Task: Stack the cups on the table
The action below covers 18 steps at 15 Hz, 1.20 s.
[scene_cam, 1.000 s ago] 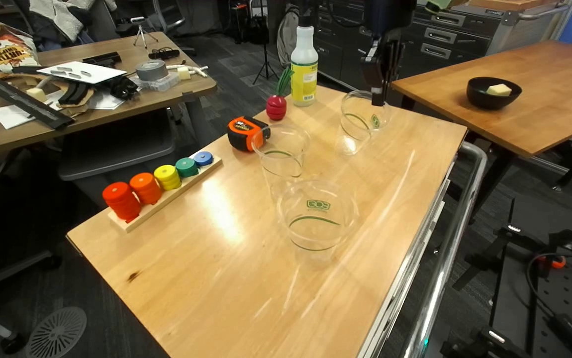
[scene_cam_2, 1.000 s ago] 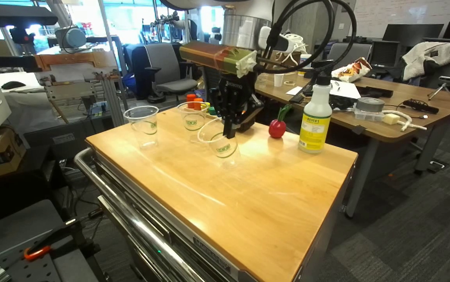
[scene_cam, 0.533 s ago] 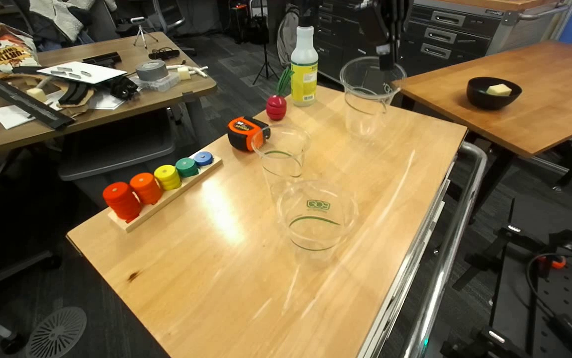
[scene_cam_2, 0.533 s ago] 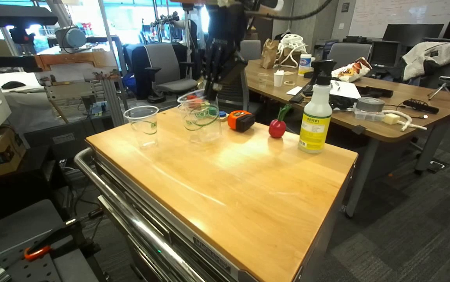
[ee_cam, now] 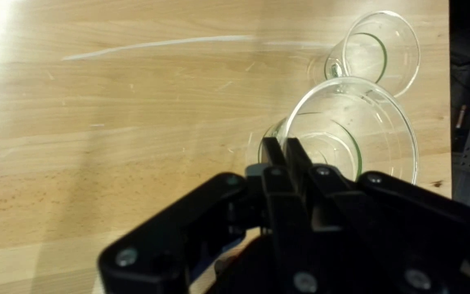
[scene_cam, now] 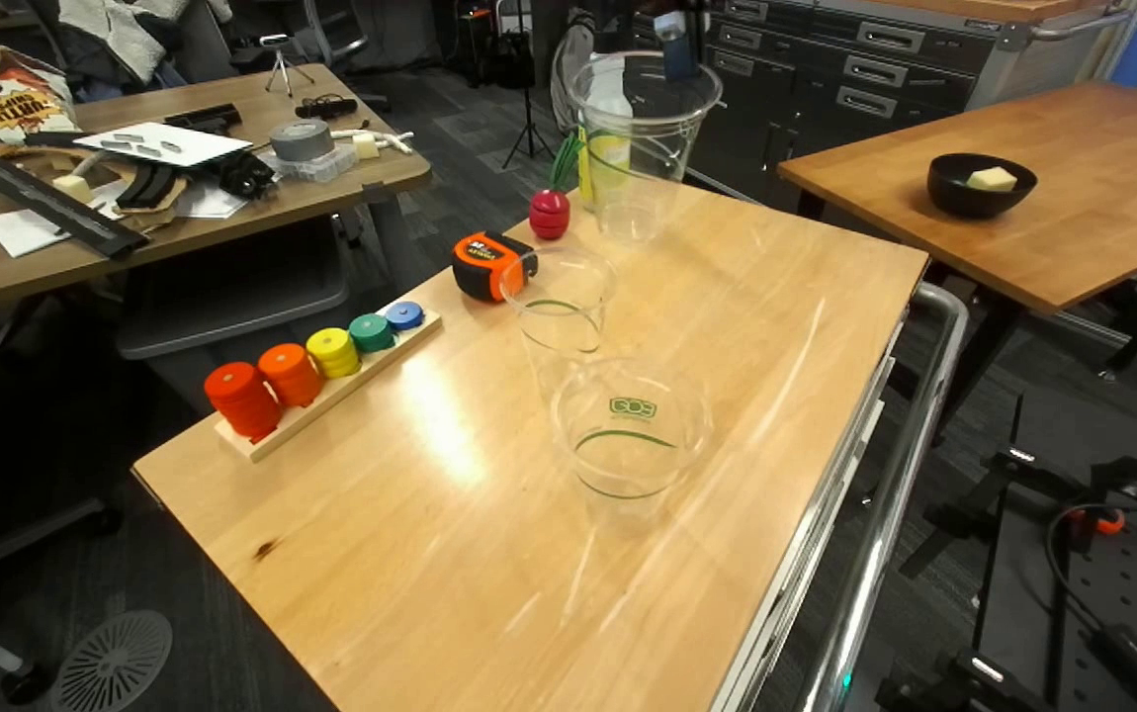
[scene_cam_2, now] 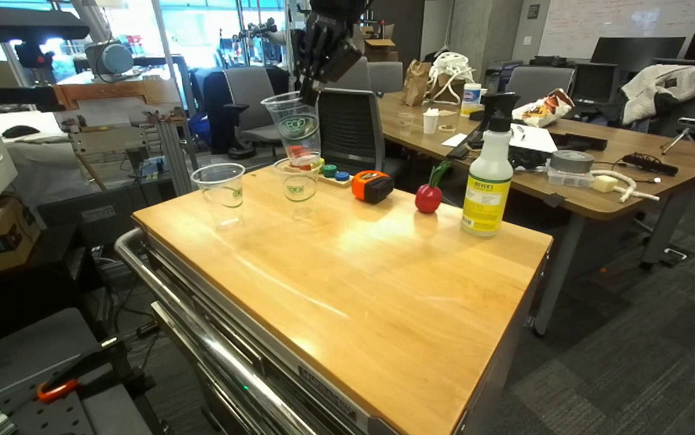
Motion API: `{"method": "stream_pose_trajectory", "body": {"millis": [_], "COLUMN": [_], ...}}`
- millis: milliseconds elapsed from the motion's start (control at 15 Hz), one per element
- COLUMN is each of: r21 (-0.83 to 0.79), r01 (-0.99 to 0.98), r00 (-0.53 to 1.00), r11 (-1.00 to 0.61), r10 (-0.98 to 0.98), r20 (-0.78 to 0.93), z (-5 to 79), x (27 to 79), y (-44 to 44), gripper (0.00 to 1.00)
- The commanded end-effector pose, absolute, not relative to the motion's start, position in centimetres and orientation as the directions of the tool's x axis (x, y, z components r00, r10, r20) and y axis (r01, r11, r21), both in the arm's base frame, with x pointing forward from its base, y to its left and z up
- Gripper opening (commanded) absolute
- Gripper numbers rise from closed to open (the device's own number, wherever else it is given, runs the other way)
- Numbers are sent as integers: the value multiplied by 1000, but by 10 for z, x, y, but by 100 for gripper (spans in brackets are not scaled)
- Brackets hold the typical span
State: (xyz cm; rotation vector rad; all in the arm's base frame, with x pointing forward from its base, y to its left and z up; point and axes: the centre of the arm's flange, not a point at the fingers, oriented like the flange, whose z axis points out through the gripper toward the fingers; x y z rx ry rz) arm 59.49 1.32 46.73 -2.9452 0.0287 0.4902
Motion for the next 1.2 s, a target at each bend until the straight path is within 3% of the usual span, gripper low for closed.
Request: {"method": "stream_pose_trajectory", "body": {"millis": [0, 533, 1133], "r21": [-212, -225, -227], "r01": [-18, 117, 254], "r00": [940, 921, 894], "r11": [-977, -967, -940], "r10": [56, 190, 318], "r20": [-338, -339, -316], "z": [467, 430, 383], "x": [626, 634, 630], "y": [43, 84, 73], "gripper": [3, 2, 2]}}
